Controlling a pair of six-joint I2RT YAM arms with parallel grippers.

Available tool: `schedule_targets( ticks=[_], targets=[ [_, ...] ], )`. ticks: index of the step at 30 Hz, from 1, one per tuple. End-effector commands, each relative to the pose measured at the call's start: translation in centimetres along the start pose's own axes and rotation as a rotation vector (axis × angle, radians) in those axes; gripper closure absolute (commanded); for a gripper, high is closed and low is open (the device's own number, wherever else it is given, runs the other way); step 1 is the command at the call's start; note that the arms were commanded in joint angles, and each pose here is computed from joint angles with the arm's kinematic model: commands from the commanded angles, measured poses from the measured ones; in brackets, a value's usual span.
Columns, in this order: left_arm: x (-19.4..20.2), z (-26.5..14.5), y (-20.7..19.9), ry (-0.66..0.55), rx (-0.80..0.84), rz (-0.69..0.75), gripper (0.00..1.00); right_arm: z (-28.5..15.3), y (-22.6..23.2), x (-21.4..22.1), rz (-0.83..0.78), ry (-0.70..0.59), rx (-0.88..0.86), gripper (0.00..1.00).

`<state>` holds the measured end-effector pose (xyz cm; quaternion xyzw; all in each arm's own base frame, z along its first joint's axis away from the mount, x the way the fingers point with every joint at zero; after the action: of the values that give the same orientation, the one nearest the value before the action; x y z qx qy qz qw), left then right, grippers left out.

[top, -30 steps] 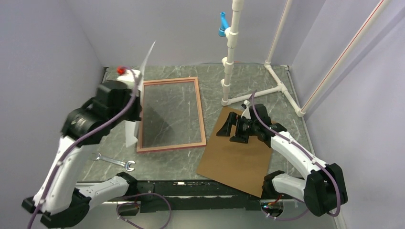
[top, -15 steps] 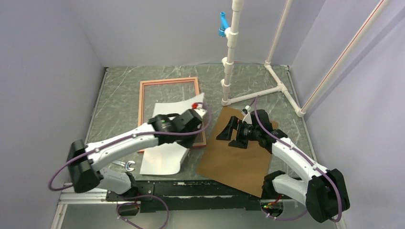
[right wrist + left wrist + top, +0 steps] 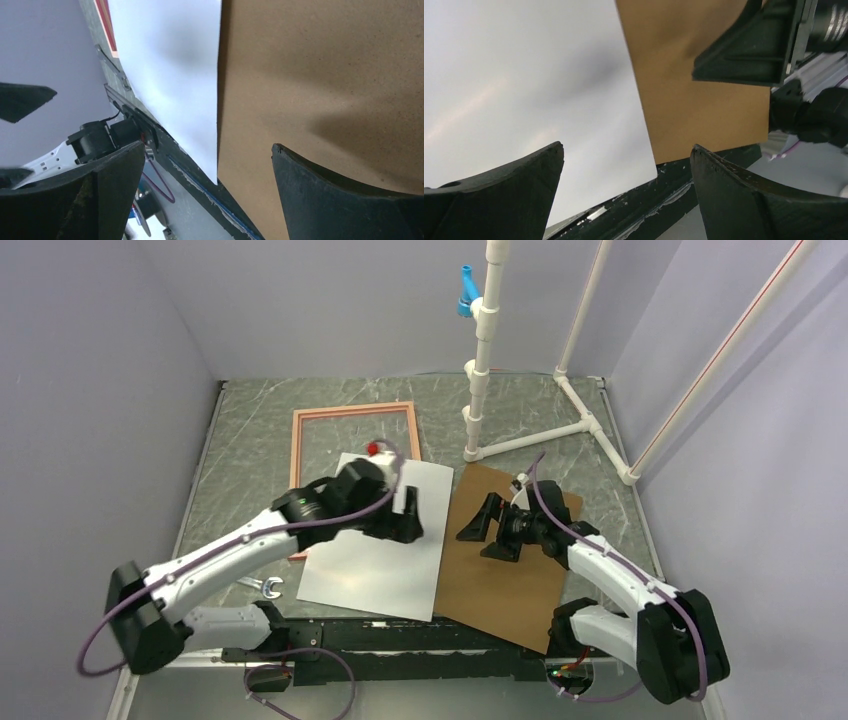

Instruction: Put the photo into the frame

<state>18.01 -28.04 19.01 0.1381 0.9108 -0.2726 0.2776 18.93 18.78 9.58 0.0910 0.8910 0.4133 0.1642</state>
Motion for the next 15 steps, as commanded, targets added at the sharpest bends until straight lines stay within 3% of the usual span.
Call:
schedule_targets(
  ticks=[1, 8, 15],
  targets=[
    [0.2, -0.7, 2.4, -0.062, 0.116, -0.154, 0.0, 1.3, 0.9, -0.2, 0.015, -0.006, -0.071, 0.0],
    [4.3, -1.4, 10.9, -0.075, 0.013, -0.318, 0.0, 4.9, 1.4, 0.7, 0.049, 0.04, -0.118, 0.04],
    [5.7, -2.2, 14.3, -0.111, -0.019, -0.396, 0.01, 8.1, 0.8, 1.7, 0.089, 0.076, -0.166, 0.2]
  ],
)
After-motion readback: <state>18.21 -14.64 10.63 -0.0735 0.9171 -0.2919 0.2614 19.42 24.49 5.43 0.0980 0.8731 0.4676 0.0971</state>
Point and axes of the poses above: each gripper's point midway between its finger pads, its own z axis out along the fingers, its own y axis along the line the jaws close on, x = y × z, the point moved 1 cm from there along -z, back along the fingers, and after that the axes turned 2 degrees about -z, right-handed, at the moved point
